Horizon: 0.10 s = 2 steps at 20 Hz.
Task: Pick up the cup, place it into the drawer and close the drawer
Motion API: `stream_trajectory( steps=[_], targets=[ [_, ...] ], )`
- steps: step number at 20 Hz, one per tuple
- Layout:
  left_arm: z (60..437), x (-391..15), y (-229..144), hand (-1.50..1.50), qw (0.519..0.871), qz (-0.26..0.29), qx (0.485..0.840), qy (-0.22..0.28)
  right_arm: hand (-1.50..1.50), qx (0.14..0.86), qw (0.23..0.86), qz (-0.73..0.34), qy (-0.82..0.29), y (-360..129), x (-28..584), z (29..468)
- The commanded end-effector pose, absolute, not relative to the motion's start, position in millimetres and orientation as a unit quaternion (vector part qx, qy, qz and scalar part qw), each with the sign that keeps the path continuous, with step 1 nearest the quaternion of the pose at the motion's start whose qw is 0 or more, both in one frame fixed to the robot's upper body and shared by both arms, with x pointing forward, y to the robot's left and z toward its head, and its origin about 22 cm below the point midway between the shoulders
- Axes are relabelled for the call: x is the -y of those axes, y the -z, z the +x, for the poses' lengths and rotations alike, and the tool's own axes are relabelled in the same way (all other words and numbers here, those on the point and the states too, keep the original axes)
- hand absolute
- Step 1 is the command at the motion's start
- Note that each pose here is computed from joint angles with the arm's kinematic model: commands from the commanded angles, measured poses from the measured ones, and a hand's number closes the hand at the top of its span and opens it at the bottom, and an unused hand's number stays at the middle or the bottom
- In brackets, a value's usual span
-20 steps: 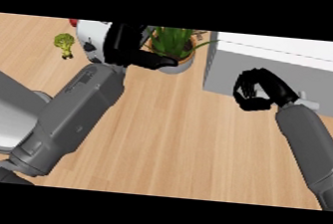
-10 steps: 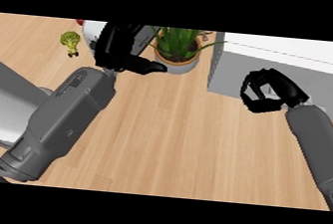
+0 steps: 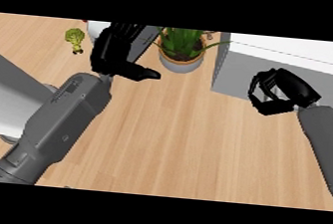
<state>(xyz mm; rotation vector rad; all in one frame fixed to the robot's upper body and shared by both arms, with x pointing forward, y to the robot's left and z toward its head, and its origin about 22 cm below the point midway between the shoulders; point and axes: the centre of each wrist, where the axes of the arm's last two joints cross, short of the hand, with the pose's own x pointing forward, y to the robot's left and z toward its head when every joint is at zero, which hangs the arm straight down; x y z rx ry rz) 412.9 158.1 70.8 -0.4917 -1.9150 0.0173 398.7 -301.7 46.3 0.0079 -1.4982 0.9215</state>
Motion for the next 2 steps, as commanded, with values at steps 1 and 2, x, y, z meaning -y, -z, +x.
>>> stream_trajectory(
  steps=[1, 2],
  targets=[
    [407.9, -159.3, -59.4, -1.50, 0.561, -0.208, 0.801, -0.011, 1.50, 0.707, 0.603, -0.124, -0.349, -129.5, 324.6, 428.9],
    [408.7, -164.1, -62.4, -1.50, 0.560, -0.208, 0.802, -0.009, 1.50, 0.701, 0.609, -0.123, -0.349, -126.5, 328.5, 426.6]
  ],
)
